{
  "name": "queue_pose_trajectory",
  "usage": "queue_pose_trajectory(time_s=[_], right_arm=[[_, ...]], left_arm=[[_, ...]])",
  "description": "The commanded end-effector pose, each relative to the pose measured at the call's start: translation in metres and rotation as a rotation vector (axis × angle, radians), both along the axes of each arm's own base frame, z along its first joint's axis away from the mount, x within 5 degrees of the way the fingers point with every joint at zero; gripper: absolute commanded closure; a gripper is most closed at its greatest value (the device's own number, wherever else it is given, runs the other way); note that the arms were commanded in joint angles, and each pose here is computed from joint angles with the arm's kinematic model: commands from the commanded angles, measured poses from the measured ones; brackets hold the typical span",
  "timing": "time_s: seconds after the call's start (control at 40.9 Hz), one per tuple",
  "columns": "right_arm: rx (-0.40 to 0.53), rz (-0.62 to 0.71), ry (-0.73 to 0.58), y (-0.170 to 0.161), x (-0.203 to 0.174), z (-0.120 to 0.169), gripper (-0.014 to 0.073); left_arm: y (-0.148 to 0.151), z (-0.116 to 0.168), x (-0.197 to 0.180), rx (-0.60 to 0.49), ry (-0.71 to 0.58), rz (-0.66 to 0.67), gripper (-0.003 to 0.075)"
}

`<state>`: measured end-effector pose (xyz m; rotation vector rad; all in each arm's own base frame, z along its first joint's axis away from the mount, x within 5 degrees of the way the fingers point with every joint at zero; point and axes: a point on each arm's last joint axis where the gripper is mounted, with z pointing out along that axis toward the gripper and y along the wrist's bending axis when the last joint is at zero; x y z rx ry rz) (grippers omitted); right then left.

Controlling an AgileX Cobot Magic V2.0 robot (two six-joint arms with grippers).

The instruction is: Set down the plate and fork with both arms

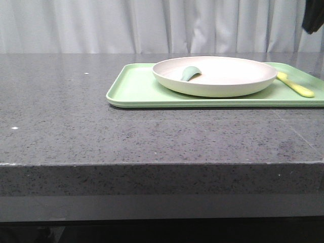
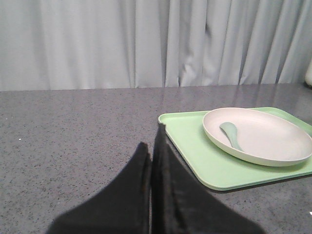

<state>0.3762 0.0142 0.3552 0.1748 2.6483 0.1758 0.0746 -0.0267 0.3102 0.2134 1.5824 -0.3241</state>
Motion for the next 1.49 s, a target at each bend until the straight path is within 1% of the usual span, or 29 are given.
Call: queue_pose_trajectory(time_s=[0.0, 0.049, 0.122, 0.22, 0.367, 0.416, 0.612, 0.759, 0.857, 0.93, 1.003, 1.077, 1.469], right_arm=[[-0.009, 0.001, -0.171, -0.002, -0.029, 0.030, 0.0659], [-0.013, 0.002, -0.216, -0.002, -0.045, 0.034, 0.0664], [-0.025, 0.014, -0.254, -0.003, -0.065, 0.031, 0.0664], [-0.048, 0.033, -0.358, -0.004, -0.098, 0.033, 0.0664], [-0.092, 0.068, -0.455, -0.005, -0.144, 0.018, 0.0664], [-0.103, 0.071, -0.508, -0.006, -0.163, 0.014, 0.0664], [-0.115, 0.056, -0.643, -0.008, -0.224, -0.022, 0.0664], [-0.119, 0.045, -0.764, -0.009, -0.270, -0.043, 0.0664], [-0.120, 0.041, -0.815, -0.010, -0.293, -0.058, 0.0664], [-0.121, 0.036, -0.875, -0.010, -0.305, -0.063, 0.0664], [-0.123, 0.024, -0.980, -0.010, -0.314, -0.058, 0.0664], [-0.124, 0.019, -1.029, -0.011, -0.319, -0.056, 0.0664], [-0.124, 0.018, -1.034, -0.011, -0.321, -0.055, 0.0664]], left_arm=[[0.001, 0.016, 0.000, -0.036, -0.098, 0.007, 0.0738], [0.001, 0.016, 0.000, -0.036, -0.098, 0.007, 0.0738], [0.001, 0.016, 0.000, -0.036, -0.098, 0.007, 0.0738], [0.001, 0.016, 0.000, -0.036, -0.098, 0.007, 0.0738], [0.001, 0.016, 0.000, -0.036, -0.098, 0.007, 0.0738], [0.001, 0.016, 0.000, -0.036, -0.098, 0.007, 0.0738], [0.001, 0.016, 0.000, -0.036, -0.098, 0.007, 0.0738], [0.001, 0.016, 0.000, -0.036, -0.098, 0.007, 0.0738], [0.001, 0.016, 0.000, -0.036, -0.098, 0.007, 0.0738], [0.001, 0.016, 0.000, -0.036, -0.098, 0.007, 0.0738], [0.001, 0.016, 0.000, -0.036, -0.098, 0.007, 0.0738], [0.001, 0.016, 0.000, -0.036, -0.098, 0.007, 0.0738], [0.001, 0.016, 0.000, -0.036, -0.098, 0.007, 0.0738]])
